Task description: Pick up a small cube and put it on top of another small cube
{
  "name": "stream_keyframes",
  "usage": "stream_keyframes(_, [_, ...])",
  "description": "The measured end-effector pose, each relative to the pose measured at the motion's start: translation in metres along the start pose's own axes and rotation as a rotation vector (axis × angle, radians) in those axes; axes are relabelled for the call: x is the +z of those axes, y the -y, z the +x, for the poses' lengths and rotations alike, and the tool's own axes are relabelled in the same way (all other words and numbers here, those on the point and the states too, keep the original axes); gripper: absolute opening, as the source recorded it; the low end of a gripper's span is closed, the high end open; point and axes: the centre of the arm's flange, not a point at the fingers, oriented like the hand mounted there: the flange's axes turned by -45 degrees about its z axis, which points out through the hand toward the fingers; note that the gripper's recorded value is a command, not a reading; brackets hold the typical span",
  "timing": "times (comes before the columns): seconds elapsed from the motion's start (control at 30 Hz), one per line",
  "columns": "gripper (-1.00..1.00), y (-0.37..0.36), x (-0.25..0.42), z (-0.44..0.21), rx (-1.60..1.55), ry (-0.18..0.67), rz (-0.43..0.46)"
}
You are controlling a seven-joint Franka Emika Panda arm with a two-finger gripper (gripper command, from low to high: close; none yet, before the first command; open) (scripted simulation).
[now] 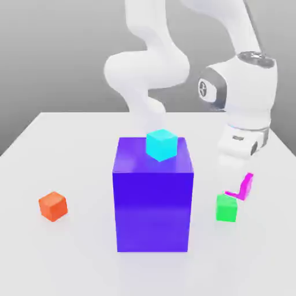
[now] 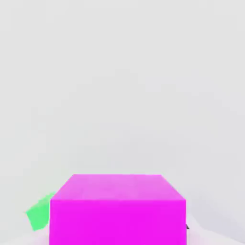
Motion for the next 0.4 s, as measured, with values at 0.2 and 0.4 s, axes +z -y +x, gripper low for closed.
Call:
stream_keyframes(0.2, [-1.0, 0.012, 0.039, -0.006, -0.058, 0.011, -0.016])
stream_keyframes(0.4, [1.0, 0.01, 0.067, -0.009, -0.049, 0.009, -0.013])
